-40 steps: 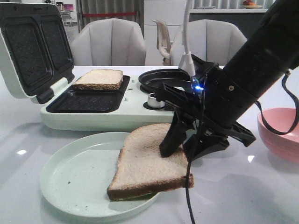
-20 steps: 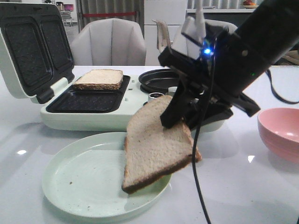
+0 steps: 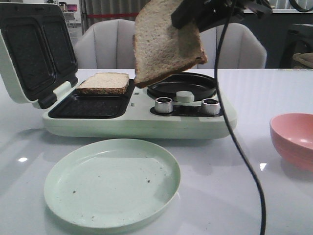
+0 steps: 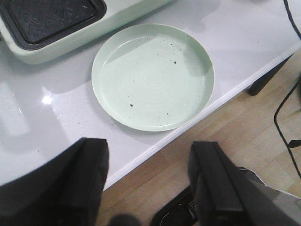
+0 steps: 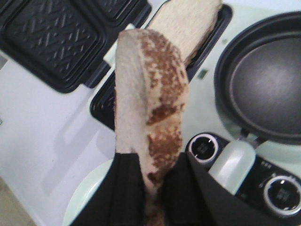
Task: Make breakfast with bread and shrimp
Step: 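Carry the bread with the right gripper and stack it on the first slice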
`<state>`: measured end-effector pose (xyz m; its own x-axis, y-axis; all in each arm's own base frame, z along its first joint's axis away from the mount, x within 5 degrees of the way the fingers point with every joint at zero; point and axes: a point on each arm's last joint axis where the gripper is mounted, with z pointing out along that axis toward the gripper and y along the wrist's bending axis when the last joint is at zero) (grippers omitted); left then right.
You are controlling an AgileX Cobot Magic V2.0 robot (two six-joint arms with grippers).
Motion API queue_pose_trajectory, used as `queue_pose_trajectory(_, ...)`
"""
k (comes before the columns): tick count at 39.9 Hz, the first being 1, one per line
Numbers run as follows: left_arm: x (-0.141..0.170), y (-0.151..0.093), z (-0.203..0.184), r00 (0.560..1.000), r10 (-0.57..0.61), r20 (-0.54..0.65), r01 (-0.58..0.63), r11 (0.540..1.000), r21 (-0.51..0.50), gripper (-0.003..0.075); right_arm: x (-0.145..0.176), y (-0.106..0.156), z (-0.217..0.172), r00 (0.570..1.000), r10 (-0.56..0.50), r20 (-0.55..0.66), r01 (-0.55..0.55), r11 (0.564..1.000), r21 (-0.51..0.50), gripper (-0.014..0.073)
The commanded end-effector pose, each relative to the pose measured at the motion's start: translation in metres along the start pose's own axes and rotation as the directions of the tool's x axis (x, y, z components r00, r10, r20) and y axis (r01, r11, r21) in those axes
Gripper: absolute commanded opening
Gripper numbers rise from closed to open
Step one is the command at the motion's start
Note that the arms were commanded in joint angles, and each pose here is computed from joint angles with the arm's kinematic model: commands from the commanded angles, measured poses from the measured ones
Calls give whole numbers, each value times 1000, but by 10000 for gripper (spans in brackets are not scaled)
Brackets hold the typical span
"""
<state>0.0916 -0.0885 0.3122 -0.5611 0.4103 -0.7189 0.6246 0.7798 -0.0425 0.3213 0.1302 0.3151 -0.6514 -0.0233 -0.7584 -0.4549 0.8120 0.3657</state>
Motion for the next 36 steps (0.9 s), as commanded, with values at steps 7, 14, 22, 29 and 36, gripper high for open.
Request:
queue_pose_trajectory(7,-12,-2,-6,996,6,90,-8,1000,17,434,-36,7,9,998,31,47,-27,995,-94,46)
queue_pose_trajectory(14,-12,-2,-6,996,6,90,-8,1000,17,434,-36,15,47,995,96,-7,-95,979,-180,46)
queue_pose_trajectory(22,-12,-2,-6,996,6,90,-8,1000,17,434,-36,29,97,987,156,-46,-162,953,-255,46)
queue_pose_trajectory(29,-12,-2,-6,996,6,90,-8,1000,17,434,-43,31,125,982,181,-45,-186,937,-295,46)
queue_pose_trajectory(36,-12,-2,-6,996,6,90,-8,1000,17,434,-42,26,146,976,211,-54,-218,926,-307,63)
